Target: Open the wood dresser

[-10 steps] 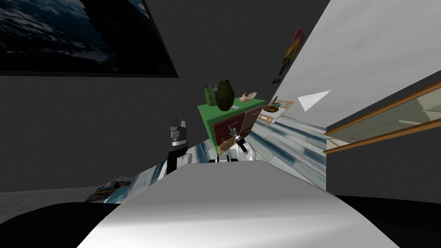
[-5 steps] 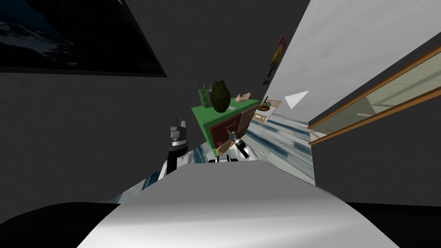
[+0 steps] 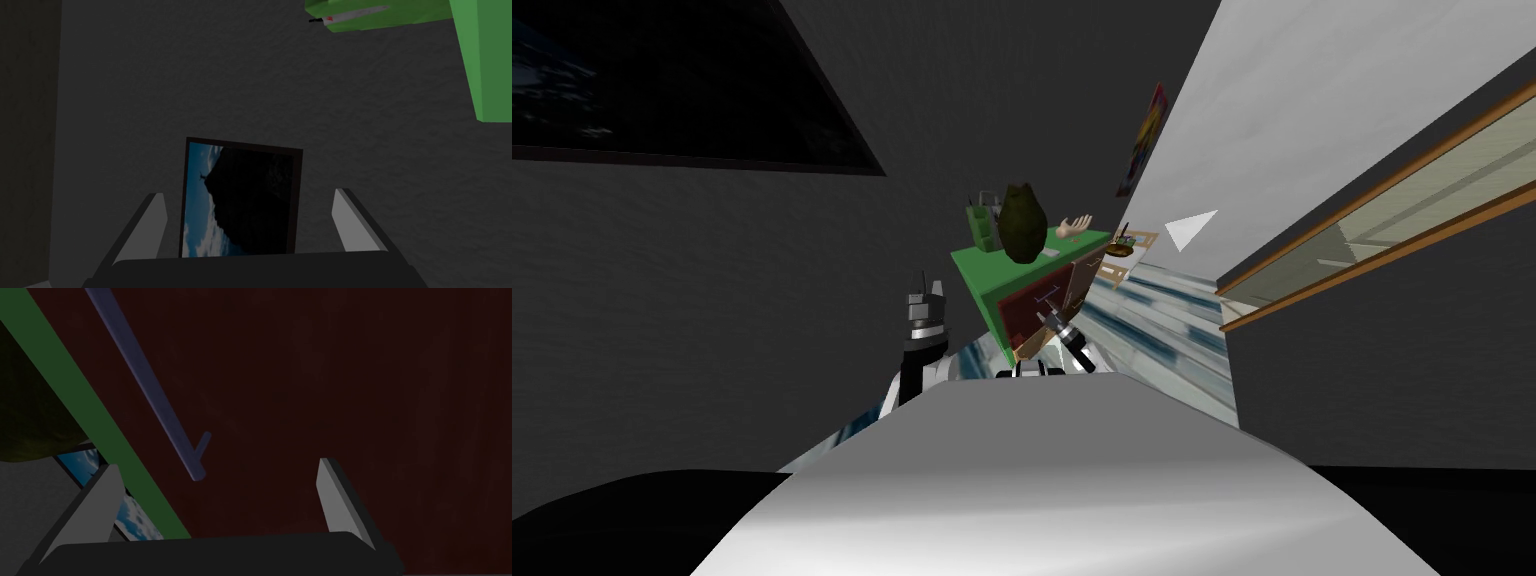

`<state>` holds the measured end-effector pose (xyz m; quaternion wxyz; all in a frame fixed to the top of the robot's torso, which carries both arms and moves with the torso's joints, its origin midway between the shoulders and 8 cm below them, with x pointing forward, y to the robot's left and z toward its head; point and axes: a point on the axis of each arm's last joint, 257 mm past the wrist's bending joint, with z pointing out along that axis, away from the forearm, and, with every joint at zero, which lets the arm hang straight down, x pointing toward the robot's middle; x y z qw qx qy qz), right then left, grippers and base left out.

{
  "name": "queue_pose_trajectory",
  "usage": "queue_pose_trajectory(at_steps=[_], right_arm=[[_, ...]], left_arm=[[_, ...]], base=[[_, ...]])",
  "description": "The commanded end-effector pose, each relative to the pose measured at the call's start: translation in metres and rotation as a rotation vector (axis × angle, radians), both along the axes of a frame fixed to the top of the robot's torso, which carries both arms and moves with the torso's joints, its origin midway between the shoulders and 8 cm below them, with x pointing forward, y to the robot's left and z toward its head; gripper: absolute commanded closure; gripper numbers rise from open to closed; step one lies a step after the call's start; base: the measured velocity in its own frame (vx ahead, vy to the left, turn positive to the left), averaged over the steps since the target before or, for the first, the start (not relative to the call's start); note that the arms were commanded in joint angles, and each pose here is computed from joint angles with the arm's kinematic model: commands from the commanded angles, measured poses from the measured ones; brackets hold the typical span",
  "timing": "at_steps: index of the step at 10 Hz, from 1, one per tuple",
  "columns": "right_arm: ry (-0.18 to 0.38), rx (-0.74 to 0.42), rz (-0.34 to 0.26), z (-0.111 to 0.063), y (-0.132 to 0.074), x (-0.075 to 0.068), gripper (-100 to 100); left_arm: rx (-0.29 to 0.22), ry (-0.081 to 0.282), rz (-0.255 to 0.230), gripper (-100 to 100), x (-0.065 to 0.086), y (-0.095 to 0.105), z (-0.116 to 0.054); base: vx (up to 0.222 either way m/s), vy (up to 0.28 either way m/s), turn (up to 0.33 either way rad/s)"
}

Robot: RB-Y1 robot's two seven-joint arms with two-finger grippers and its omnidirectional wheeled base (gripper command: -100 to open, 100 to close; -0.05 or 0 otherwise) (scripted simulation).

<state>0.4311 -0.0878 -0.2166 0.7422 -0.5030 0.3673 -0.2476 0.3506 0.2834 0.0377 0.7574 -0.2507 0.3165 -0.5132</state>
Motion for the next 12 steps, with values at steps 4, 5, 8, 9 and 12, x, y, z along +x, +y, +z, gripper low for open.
queue_pose_trajectory(at_steps=[4, 5, 8, 9, 12], right_arm=[[-0.041, -0.135, 0.002, 0.002, -0.016, 0.002, -100], [-0.058, -0.148, -0.006, 0.008, -0.014, 0.004, -100], [-0.103, -0.201, -0.027, 0.024, -0.014, 0.010, -100], [-0.117, -0.209, -0.039, 0.031, -0.013, 0.013, -100], [-0.108, -0.204, -0.041, 0.038, -0.020, 0.020, -100]], left_arm=[[0.000, 0.000, 0.000, 0, 0.000, 0.000, 0.000], [0.000, 0.000, 0.000, 0, 0.000, 0.000, 0.000], [0.000, 0.000, 0.000, 0, 0.000, 0.000, 0.000], [0.000, 0.000, 0.000, 0, 0.000, 0.000, 0.000], [0.000, 0.000, 0.000, 0, 0.000, 0.000, 0.000]], base=[[0.001, 0.001, 0.002], [0.008, 0.008, 0.011], [0.007, 0.008, 0.009], [0.007, 0.006, 0.012], [0.019, 0.037, 0.028]])
